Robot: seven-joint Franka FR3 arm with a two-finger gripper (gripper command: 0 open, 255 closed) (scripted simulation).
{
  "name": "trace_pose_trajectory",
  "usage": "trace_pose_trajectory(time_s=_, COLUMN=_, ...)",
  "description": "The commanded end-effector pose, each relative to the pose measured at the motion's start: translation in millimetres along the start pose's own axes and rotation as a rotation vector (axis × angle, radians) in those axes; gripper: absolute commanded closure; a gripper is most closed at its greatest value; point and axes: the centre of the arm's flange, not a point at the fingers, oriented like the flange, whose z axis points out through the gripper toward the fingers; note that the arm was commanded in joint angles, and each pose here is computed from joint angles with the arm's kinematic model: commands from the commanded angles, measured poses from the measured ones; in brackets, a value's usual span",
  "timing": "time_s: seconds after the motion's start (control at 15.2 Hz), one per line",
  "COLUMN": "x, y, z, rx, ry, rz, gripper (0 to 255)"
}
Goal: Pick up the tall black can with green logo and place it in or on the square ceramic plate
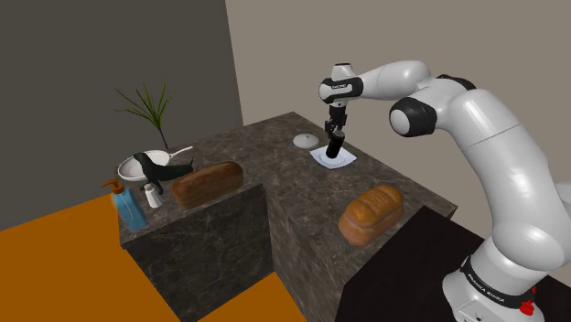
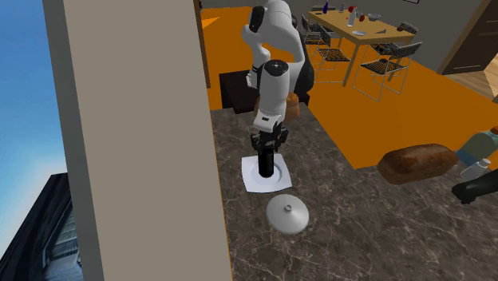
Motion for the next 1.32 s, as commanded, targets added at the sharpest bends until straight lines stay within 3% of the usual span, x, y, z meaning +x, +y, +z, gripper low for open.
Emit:
trace_pose_trajectory(time_s=0.0, x=0, y=0, z=0, rx=0.000, ry=0.001, rz=0.000, gripper=255)
trace_pose_trajectory(time_s=0.13, x=0, y=0, z=0, rx=0.000, ry=0.001, rz=0.000, gripper=255)
trace_pose_trajectory(time_s=0.2, x=0, y=0, z=0, rx=0.000, ry=0.001, rz=0.000, gripper=0)
trace_pose_trajectory(time_s=0.53, x=0, y=0, z=0, rx=0.000, ry=0.001, rz=0.000, gripper=0)
trace_pose_trajectory(time_s=0.79, x=0, y=0, z=-50, rx=0.000, ry=0.001, rz=0.000, gripper=0)
trace_pose_trajectory(time_s=1.25, x=0, y=0, z=-50, rx=0.000, ry=0.001, rz=0.000, gripper=0)
